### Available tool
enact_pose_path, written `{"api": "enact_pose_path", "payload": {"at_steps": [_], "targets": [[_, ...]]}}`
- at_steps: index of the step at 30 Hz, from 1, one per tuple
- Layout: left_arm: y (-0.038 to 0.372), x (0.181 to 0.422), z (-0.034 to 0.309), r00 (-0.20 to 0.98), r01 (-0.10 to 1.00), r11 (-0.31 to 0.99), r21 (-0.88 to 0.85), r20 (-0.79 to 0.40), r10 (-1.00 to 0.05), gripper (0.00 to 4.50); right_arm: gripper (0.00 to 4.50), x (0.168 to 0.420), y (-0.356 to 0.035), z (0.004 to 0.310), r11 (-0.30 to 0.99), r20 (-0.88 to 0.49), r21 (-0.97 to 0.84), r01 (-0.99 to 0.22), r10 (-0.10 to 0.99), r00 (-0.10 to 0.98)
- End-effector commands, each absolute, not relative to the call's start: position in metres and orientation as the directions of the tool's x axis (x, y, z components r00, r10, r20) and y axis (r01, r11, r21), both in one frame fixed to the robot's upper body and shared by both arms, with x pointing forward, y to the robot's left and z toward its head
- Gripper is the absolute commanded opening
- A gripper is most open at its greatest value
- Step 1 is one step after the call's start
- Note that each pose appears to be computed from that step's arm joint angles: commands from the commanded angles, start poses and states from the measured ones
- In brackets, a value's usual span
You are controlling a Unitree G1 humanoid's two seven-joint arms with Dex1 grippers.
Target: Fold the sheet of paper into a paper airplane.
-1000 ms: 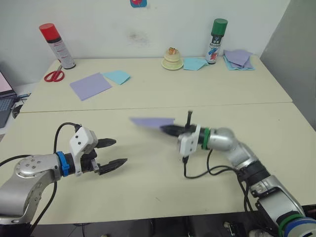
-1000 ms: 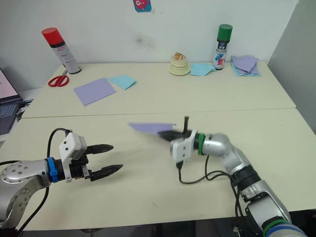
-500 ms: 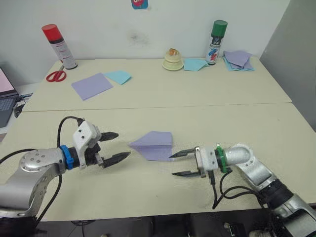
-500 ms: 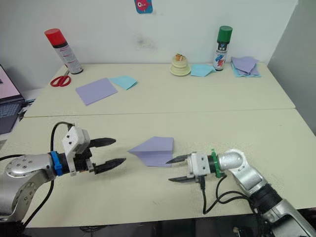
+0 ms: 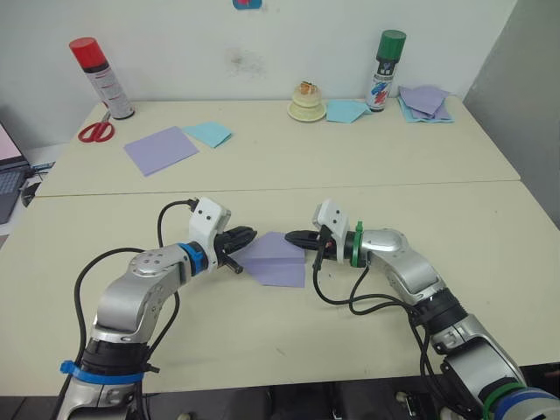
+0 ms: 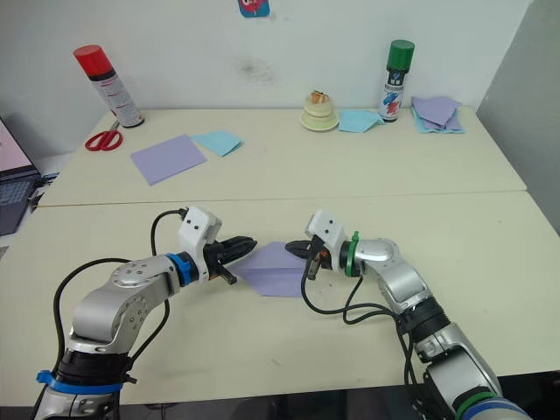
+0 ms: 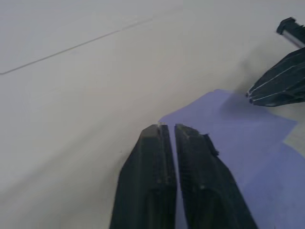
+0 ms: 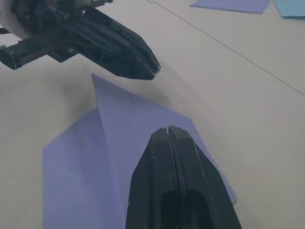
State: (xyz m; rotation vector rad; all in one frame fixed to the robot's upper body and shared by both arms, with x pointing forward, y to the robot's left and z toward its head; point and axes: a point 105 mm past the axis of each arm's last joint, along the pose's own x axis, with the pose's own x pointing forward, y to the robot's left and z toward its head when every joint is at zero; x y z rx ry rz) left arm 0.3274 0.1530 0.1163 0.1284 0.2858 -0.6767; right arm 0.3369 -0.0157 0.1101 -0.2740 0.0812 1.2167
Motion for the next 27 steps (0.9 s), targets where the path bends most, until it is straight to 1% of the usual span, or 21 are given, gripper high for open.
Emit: {"api": "enact_pose_path", "payload": {"at_steps": [1, 4, 7, 12, 16, 18, 23, 27], "targets": [[0.147, 0.327, 0.117, 0.722, 0.668, 0.739, 0.091, -0.320, -0.613, 0.03, 0.00, 0.330, -0.011, 0.112, 0.290, -0.204, -0.178, -0.940, 0.924, 0.324], [0.140, 0.317, 0.108, 0.669, 0.715, 0.694, 0.080, -0.364, -0.647, 0.03, 0.00, 0.319, -0.008, 0.103, 0.238, -0.250, -0.154, -0.959, 0.930, 0.270], [0.137, 0.309, 0.103, 0.638, 0.741, 0.667, 0.073, -0.384, -0.667, 0.03, 0.00, 0.312, -0.009, 0.095, 0.212, -0.284, -0.144, -0.967, 0.927, 0.245], [0.140, 0.302, 0.097, 0.624, 0.750, 0.658, 0.071, -0.405, -0.668, 0.03, 0.00, 0.306, -0.012, 0.090, 0.196, -0.311, -0.133, -0.972, 0.923, 0.229], [0.138, 0.290, 0.096, 0.592, 0.775, 0.629, 0.055, -0.411, -0.693, 0.03, 0.00, 0.302, -0.013, 0.087, 0.187, -0.324, -0.124, -0.974, 0.921, 0.218], [0.141, 0.287, 0.090, 0.587, 0.775, 0.629, 0.057, -0.432, -0.685, 0.03, 0.00, 0.301, -0.013, 0.084, 0.188, -0.336, -0.119, -0.975, 0.917, 0.218], [0.152, 0.290, 0.077, 0.618, 0.745, 0.661, 0.089, -0.464, -0.634, 0.03, 0.00, 0.299, -0.015, 0.075, 0.180, -0.372, -0.112, -0.977, 0.904, 0.209], [0.154, 0.286, 0.068, 0.606, 0.752, 0.654, 0.086, -0.481, -0.634, 0.03, 0.00, 0.301, -0.021, 0.067, 0.182, -0.415, -0.130, -0.975, 0.883, 0.220]]}}
